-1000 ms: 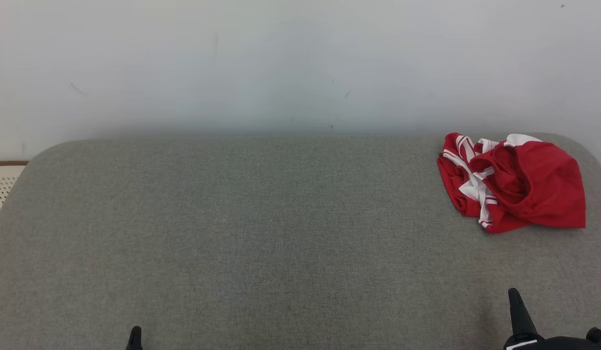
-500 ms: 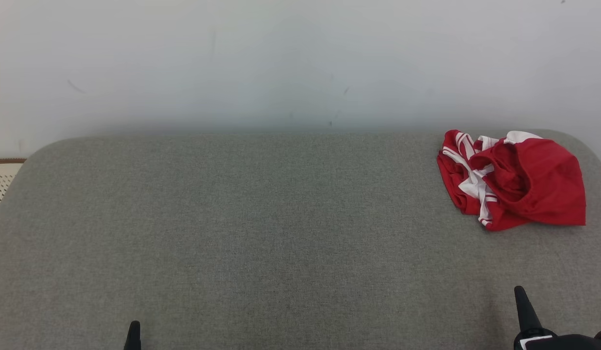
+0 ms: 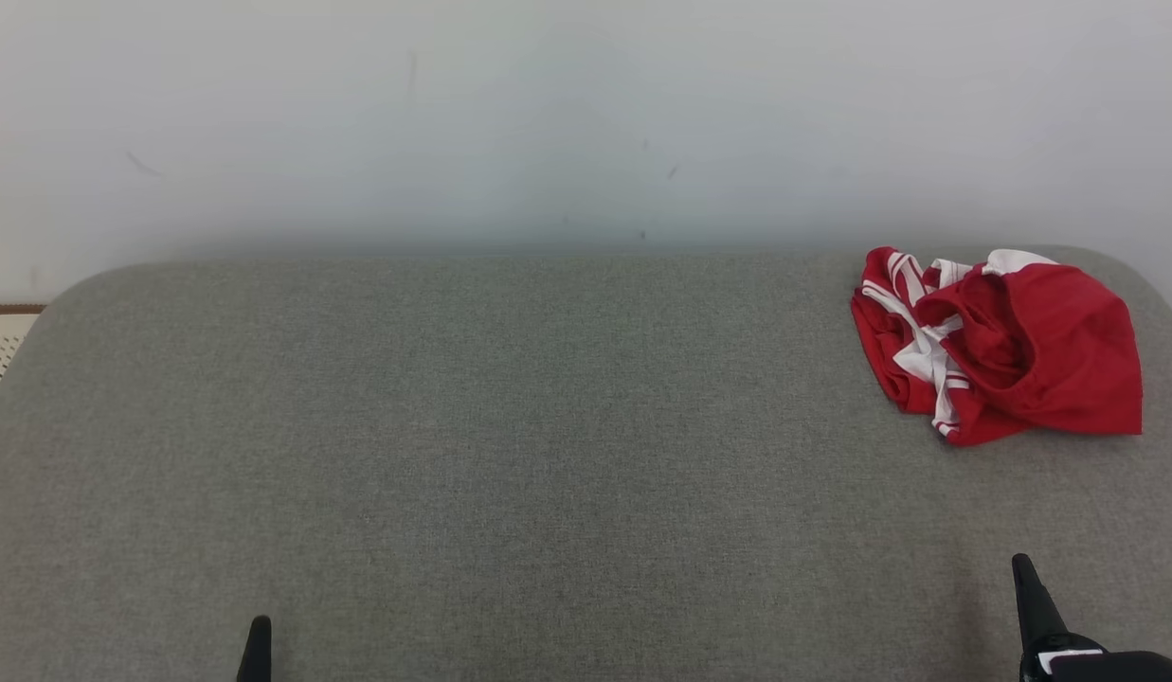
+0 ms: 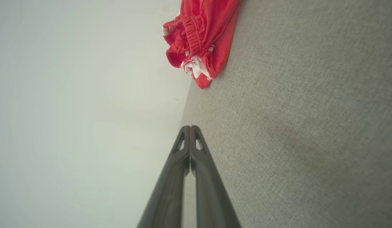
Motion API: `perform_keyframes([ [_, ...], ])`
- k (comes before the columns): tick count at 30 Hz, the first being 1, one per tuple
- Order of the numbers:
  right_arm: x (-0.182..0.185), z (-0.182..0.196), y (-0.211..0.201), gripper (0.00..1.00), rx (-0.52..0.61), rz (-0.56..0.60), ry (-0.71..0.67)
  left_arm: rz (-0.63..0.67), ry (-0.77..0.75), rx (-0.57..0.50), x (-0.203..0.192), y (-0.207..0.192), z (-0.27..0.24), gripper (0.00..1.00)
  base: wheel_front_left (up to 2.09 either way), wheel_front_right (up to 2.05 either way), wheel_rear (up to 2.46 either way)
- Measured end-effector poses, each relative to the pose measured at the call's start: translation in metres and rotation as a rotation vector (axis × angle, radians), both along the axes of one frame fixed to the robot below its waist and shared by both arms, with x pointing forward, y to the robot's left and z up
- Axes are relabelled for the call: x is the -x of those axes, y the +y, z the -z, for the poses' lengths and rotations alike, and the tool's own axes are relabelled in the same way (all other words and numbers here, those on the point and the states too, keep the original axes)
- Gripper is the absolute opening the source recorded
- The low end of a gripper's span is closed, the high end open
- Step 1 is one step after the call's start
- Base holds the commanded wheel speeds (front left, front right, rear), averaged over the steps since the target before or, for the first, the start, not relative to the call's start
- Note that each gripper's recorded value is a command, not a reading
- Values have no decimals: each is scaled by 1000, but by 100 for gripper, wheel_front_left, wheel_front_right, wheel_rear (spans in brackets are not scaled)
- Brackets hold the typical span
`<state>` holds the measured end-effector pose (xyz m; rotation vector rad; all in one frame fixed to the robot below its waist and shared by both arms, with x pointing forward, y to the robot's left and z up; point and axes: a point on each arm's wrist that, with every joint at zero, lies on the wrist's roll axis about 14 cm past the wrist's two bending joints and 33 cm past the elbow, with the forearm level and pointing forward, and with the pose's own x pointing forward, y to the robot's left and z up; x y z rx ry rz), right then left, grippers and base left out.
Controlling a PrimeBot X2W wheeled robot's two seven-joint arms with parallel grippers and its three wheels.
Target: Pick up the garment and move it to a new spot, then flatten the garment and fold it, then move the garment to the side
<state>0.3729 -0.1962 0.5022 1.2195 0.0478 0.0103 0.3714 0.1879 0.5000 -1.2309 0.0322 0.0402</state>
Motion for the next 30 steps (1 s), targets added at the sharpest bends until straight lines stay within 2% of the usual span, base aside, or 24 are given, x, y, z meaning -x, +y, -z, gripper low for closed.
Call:
perform_keyframes([
  [30,-6,-1,-14,0,-254,39,-9,14,-20,247,-10,-3,-1,0,0,0,0],
])
